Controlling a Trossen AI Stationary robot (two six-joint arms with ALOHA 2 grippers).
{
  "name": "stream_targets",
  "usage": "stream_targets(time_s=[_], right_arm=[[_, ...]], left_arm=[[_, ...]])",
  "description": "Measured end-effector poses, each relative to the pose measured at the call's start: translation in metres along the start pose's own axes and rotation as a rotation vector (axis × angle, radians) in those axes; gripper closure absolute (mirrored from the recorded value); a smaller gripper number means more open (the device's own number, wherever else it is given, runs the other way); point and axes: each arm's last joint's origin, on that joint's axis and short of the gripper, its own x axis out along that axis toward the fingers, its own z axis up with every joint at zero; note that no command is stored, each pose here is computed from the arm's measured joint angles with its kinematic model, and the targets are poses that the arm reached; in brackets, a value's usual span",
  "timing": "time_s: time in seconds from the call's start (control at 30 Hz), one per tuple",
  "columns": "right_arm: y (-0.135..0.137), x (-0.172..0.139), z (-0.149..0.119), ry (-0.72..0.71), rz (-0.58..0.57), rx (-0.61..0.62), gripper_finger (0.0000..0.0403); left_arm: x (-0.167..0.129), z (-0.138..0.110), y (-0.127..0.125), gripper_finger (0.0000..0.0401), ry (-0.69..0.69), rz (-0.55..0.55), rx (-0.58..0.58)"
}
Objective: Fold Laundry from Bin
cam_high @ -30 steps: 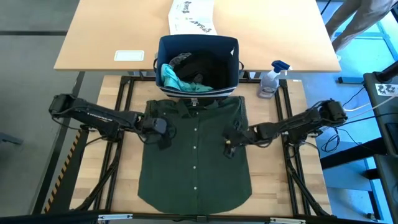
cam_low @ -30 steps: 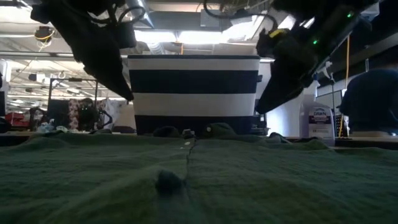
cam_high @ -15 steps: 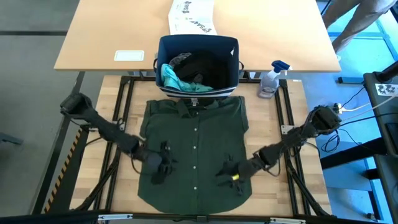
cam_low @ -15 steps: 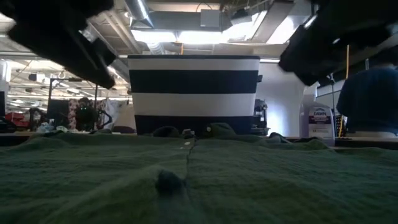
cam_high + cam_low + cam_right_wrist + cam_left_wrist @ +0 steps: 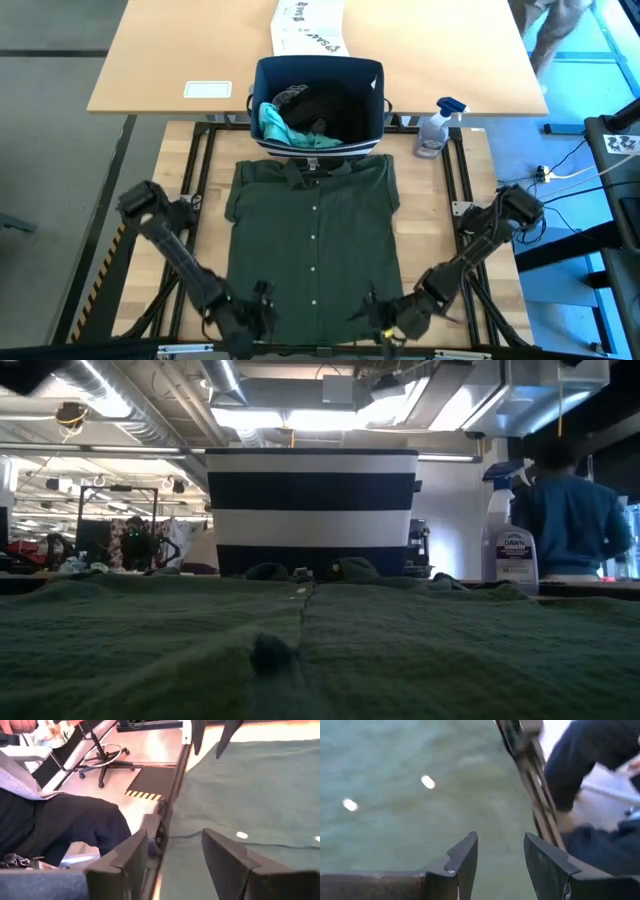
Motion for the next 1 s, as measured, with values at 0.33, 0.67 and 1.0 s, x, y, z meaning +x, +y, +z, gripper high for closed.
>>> stream_targets(time_s=[0.33, 0.67, 1.0], right_arm=[[0.016, 0.012, -0.026, 0.092, -0.015, 0.038, 0.0215], [0.009, 0.025, -0.05, 0.195, -0.085, 0.03, 0.0215], [0.002, 0.026, -0.058, 0.26, -0.135, -0.096, 0.0215]], left_arm=[[0.03, -0.041, -0.025, 0.0248, 0.255, 0.048, -0.038], [0.031, -0.053, -0.018, 0.0249, 0.351, 0.16, -0.059], [0.032, -0.055, -0.017, 0.0369, 0.365, 0.169, -0.047]])
